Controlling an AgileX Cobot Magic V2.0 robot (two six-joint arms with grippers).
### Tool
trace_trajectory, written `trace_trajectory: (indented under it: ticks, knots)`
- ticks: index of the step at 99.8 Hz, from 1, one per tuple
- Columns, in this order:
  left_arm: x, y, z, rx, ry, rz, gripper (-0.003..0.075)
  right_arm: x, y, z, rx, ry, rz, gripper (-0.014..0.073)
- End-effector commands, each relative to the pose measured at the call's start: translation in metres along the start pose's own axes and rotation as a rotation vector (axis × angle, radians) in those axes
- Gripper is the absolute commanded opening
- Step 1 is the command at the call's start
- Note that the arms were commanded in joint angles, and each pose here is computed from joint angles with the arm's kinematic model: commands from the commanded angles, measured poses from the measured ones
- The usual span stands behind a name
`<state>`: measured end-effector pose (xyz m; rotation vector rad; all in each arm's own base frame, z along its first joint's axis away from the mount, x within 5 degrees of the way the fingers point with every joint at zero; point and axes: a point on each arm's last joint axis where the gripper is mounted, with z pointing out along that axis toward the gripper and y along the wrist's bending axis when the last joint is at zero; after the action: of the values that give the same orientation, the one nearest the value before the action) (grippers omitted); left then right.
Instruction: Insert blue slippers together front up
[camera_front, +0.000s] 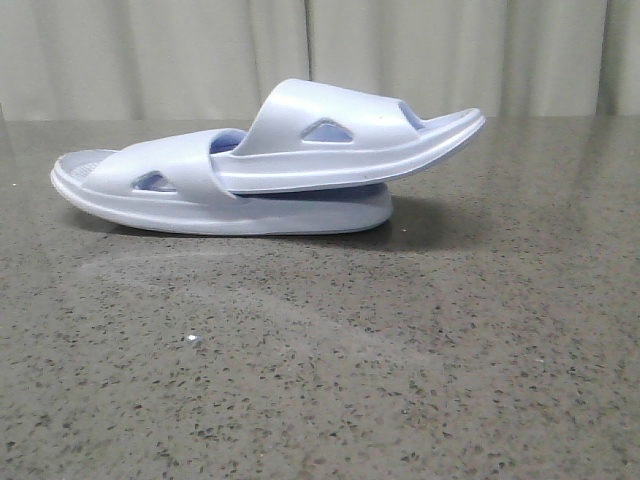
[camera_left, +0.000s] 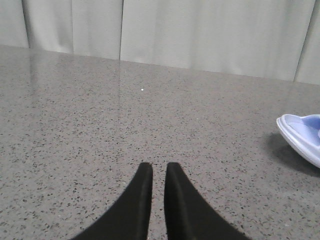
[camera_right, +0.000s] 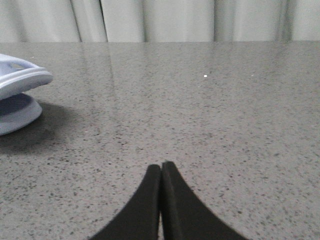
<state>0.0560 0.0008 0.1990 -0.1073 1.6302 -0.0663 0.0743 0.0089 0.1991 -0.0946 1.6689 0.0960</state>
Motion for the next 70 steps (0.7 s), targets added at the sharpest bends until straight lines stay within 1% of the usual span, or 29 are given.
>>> trace_trajectory:
  ticks: [1,6,19,29,70]
  knots:
    - [-0.004,0.000,-0.002,0.002,-0.092,0.000,0.0015,-0.004,-0.003,-0.006,0.045,-0.121,-0.019,-0.0078]
    - [-0.004,0.000,-0.002,0.002,-0.092,0.000,0.0015,0.000,-0.004,-0.009,0.059,-0.092,-0.020,-0.0078]
    - [-0.004,0.000,-0.002,0.002,-0.092,0.000,0.0015,0.003,-0.006,-0.016,0.108,-0.095,-0.052,-0.0078]
    - [-0.004,0.000,-0.002,0.002,-0.092,0.000,0.0015,0.008,-0.007,-0.020,0.136,-0.061,-0.064,-0.0078]
    - [-0.004,0.000,-0.002,0.002,-0.092,0.000,0.0015,0.008,-0.008,-0.019,0.140,-0.059,-0.064,-0.0078]
